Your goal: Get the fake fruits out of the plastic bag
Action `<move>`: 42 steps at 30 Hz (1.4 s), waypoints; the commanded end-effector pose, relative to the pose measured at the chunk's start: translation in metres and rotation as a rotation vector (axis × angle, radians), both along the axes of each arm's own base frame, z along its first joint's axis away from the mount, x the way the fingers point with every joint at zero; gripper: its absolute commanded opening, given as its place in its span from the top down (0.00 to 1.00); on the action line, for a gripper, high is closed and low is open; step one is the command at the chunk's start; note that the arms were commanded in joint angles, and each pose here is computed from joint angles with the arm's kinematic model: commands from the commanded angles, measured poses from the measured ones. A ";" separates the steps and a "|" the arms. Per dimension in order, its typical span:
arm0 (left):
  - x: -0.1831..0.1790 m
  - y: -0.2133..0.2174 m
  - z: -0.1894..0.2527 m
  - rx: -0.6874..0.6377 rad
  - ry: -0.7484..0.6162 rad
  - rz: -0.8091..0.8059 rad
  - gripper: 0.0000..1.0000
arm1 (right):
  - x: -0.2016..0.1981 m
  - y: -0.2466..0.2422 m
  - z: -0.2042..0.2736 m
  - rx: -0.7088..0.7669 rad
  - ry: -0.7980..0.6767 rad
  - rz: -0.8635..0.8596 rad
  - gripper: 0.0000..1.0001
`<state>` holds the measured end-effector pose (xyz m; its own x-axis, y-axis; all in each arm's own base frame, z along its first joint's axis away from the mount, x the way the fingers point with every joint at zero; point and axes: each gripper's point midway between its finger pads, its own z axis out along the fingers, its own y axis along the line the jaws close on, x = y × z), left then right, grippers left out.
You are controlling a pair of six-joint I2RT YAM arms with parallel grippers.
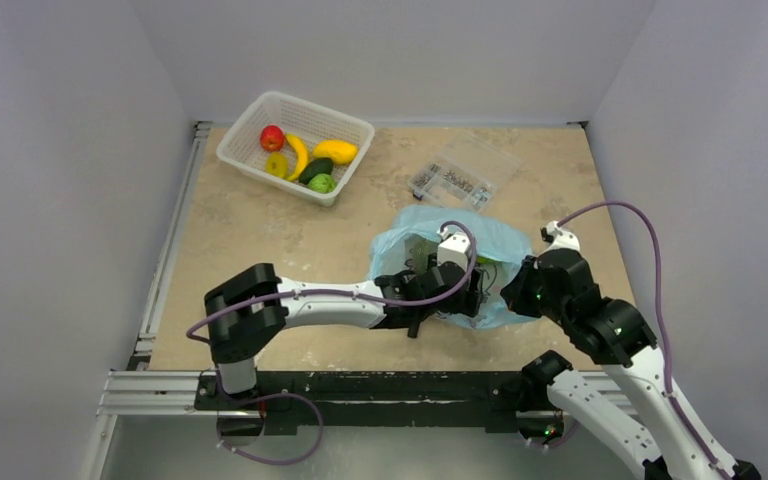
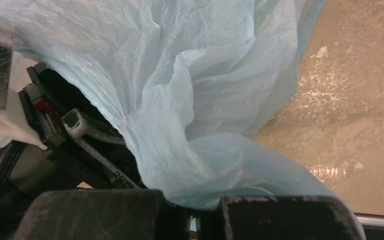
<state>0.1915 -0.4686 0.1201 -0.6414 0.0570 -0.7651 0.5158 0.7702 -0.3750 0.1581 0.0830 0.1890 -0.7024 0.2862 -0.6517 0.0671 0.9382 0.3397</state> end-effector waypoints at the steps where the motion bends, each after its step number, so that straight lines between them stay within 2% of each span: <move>1: 0.023 -0.012 0.008 -0.247 -0.001 0.201 0.33 | 0.006 0.001 0.015 0.016 -0.067 0.002 1.00; 4: 0.039 -0.015 0.009 -0.326 -0.037 0.284 0.29 | 0.005 0.000 0.016 0.022 -0.077 0.003 1.00; 7: 0.047 -0.015 -0.006 -0.315 0.033 0.383 0.27 | 0.005 0.000 0.018 0.030 -0.088 0.000 1.00; 13: 0.072 -0.015 -0.035 -0.357 0.019 0.491 0.25 | 0.004 0.001 0.019 0.038 -0.097 0.011 1.00; 16: 0.086 -0.014 -0.050 -0.396 0.028 0.526 0.24 | 0.003 0.001 0.020 0.042 -0.105 0.015 1.00; 21: 0.101 -0.019 -0.042 -0.415 -0.063 0.510 0.25 | 0.002 0.002 0.020 0.045 -0.109 0.025 1.00; 28: 0.120 -0.018 -0.039 -0.494 -0.071 0.508 0.55 | 0.002 0.002 0.021 0.048 -0.116 0.028 1.00; 30: 0.120 -0.019 -0.031 -0.499 -0.088 0.487 0.69 | 0.002 0.002 0.021 0.050 -0.119 0.028 1.00; 34: 0.113 -0.014 -0.013 -0.527 -0.128 0.429 0.84 | 0.002 0.002 0.022 0.051 -0.122 0.028 1.00; 38: 0.101 -0.004 0.016 -0.562 -0.189 0.349 0.89 | 0.001 0.002 0.023 0.055 -0.130 0.029 1.00; 42: 0.087 0.012 0.034 -0.497 -0.279 0.277 0.95 | 0.001 0.002 0.023 0.057 -0.133 0.035 1.00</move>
<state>0.2865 -0.4588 0.0787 -0.4631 -0.4627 -0.7559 0.3008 0.7202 -0.6252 0.1546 0.0812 0.2034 -0.6488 0.3050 -0.6972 0.0251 0.9243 0.3809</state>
